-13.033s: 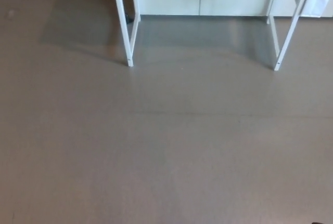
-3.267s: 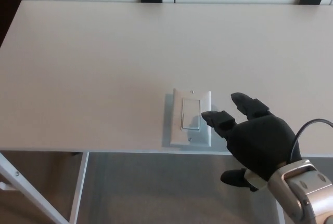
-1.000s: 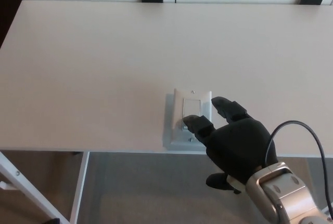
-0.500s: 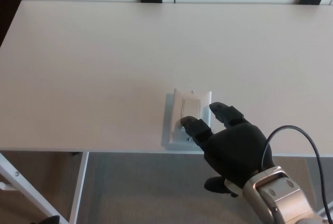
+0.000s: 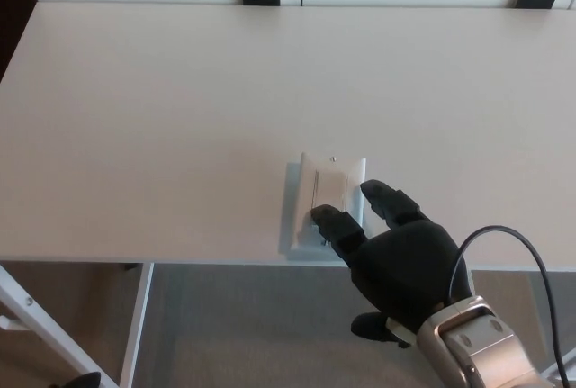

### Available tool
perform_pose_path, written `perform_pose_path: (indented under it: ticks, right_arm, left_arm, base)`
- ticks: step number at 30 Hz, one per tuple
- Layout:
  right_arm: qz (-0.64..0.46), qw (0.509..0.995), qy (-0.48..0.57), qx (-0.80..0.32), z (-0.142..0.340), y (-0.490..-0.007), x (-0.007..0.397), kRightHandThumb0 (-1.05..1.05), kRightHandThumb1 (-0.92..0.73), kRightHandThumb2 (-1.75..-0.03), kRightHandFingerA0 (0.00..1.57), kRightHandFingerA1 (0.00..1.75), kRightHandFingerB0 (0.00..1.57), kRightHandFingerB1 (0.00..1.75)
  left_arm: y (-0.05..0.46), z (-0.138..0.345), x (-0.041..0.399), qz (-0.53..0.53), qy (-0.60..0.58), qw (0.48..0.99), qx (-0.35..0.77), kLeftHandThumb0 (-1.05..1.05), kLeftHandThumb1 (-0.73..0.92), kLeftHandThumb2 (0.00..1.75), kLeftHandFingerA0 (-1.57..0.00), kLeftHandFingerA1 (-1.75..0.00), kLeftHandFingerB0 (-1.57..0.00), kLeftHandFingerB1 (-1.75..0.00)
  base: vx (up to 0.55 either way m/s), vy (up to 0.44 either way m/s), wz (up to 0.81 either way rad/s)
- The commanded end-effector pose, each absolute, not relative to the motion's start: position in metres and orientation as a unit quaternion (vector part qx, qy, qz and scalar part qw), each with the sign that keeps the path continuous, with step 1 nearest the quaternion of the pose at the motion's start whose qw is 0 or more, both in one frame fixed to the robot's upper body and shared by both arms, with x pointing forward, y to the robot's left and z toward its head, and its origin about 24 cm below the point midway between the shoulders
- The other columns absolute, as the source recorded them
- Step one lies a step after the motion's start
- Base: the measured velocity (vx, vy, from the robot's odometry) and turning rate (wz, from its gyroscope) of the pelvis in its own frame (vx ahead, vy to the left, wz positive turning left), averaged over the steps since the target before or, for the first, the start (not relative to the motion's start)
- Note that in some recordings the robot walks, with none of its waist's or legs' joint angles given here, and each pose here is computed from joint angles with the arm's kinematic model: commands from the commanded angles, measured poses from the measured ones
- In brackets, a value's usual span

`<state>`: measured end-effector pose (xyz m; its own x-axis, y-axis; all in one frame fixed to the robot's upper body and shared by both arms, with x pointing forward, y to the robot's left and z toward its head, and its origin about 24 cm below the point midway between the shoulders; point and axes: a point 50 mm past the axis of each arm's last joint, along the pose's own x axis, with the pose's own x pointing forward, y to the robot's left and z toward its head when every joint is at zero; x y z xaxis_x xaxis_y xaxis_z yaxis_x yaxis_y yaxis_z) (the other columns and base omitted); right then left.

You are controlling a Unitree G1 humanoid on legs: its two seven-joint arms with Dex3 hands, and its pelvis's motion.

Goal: The robot walk towards a table in front and then clicks the light switch button using the right hand's index finger

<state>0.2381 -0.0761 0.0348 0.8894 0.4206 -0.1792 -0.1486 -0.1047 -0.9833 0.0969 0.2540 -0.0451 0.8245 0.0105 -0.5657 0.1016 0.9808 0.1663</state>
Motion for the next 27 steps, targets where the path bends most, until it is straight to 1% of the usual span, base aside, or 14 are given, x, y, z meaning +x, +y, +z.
perform_pose_path:
  ticks: [1, 4, 5, 6, 7, 8, 9, 11, 12, 19, 20, 23, 24, 27]
  right_arm:
    - [0.233, 0.651, -0.065, -0.720, 0.024, -0.081, 0.232, -0.75, -0.53, -0.85, 0.00, 0.08, 0.14, 0.35]
    - [0.228, 0.656, -0.069, -0.716, 0.027, -0.081, 0.232, -0.78, -0.53, -0.84, 0.00, 0.03, 0.14, 0.31]
    - [0.223, 0.659, -0.075, -0.714, 0.030, -0.081, 0.232, -0.70, -0.61, -0.59, 0.00, 0.14, 0.14, 0.26]
    - [0.218, 0.661, -0.081, -0.713, 0.032, -0.081, 0.232, -0.70, -0.61, -0.59, 0.00, 0.14, 0.14, 0.26]
    - [0.212, 0.666, -0.091, -0.709, 0.036, -0.081, 0.232, -0.70, -0.48, -0.84, 0.00, 0.12, 0.10, 0.32]
    - [0.207, 0.668, -0.098, -0.708, 0.040, -0.081, 0.232, -0.70, -0.48, -0.84, 0.00, 0.12, 0.08, 0.30]
    - [0.203, 0.673, -0.103, -0.704, 0.043, -0.080, 0.232, -0.70, -0.60, -0.59, 0.00, 0.18, 0.13, 0.26]
    - [0.191, 0.685, -0.122, -0.692, 0.053, -0.080, 0.230, -0.69, -0.59, -0.59, 0.00, 0.21, 0.13, 0.26]
    - [0.180, 0.688, -0.135, -0.690, 0.062, -0.080, 0.230, -0.80, -0.52, -0.82, 0.00, 0.00, 0.09, 0.19]
    - [0.148, 0.724, -0.180, -0.649, 0.109, -0.092, 0.213, -0.80, -0.53, -0.82, 0.00, 0.00, 0.13, 0.17]
    - [0.147, 0.729, -0.185, -0.642, 0.114, -0.096, 0.207, -0.78, -0.52, -0.81, 0.00, 0.01, 0.14, 0.23]
    - [0.147, 0.739, -0.188, -0.630, 0.119, -0.107, 0.192, -0.80, -0.53, -0.82, 0.00, 0.00, 0.11, 0.13]
    - [0.147, 0.742, -0.187, -0.627, 0.119, -0.111, 0.185, -0.82, -0.54, -0.83, 0.00, 0.00, 0.06, 0.19]
    - [0.150, 0.750, -0.180, -0.619, 0.116, -0.125, 0.161, -0.81, -0.52, -0.81, 0.00, 0.00, 0.06, 0.19]
  left_arm:
    - [0.258, -0.045, 0.096, -0.022, 0.301, 0.948, 0.101, -0.19, 0.67, 0.61, -0.20, -0.38, -0.23, -0.33]
    - [0.257, -0.045, 0.095, -0.019, 0.303, 0.948, 0.096, -0.18, 0.67, 0.61, -0.21, -0.37, -0.23, -0.33]
    - [0.257, -0.045, 0.095, -0.019, 0.303, 0.948, 0.096, -0.17, 0.68, 0.61, -0.21, -0.38, -0.23, -0.33]
    - [0.257, -0.045, 0.095, -0.020, 0.302, 0.948, 0.096, -0.17, 0.68, 0.61, -0.21, -0.38, -0.23, -0.33]
    - [0.257, -0.045, 0.095, -0.020, 0.301, 0.948, 0.100, -0.18, 0.67, 0.61, -0.21, -0.38, -0.23, -0.33]
    - [0.257, -0.045, 0.095, -0.021, 0.301, 0.948, 0.100, -0.19, 0.67, 0.61, -0.21, -0.38, -0.23, -0.33]
    - [0.258, -0.045, 0.095, -0.021, 0.301, 0.948, 0.100, -0.18, 0.67, 0.61, -0.21, -0.38, -0.23, -0.33]
    - [0.257, -0.045, 0.095, -0.021, 0.301, 0.948, 0.101, -0.18, 0.67, 0.61, -0.21, -0.38, -0.23, -0.33]
    - [0.258, -0.045, 0.095, -0.023, 0.298, 0.949, 0.103, -0.18, 0.67, 0.61, -0.21, -0.38, -0.23, -0.33]
    - [0.258, -0.046, 0.095, -0.020, 0.299, 0.949, 0.102, -0.19, 0.67, 0.61, -0.22, -0.38, -0.23, -0.34]
    - [0.259, -0.046, 0.095, -0.019, 0.298, 0.949, 0.102, -0.19, 0.67, 0.61, -0.22, -0.38, -0.23, -0.34]
    - [0.259, -0.046, 0.095, -0.019, 0.299, 0.948, 0.106, -0.19, 0.67, 0.61, -0.22, -0.38, -0.23, -0.33]
    - [0.259, -0.046, 0.094, -0.019, 0.299, 0.948, 0.105, -0.19, 0.67, 0.61, -0.22, -0.38, -0.23, -0.33]
    - [0.259, -0.046, 0.094, -0.015, 0.302, 0.948, 0.100, -0.18, 0.67, 0.61, -0.21, -0.38, -0.24, -0.33]
  base:
    - [0.00, 0.000, 0.00]
    - [0.00, 0.000, 0.00]
    - [0.00, 0.000, 0.00]
    - [0.00, 0.000, 0.00]
    - [0.00, 0.000, 0.00]
    - [0.00, 0.000, 0.00]
    - [0.00, 0.000, 0.00]
    - [0.00, 0.000, 0.00]
    - [0.00, 0.000, 0.00]
    - [0.00, 0.000, 0.00]
    - [0.00, 0.000, 0.00]
    - [0.00, 0.000, 0.00]
    - [0.00, 0.000, 0.00]
    - [0.00, 0.000, 0.00]
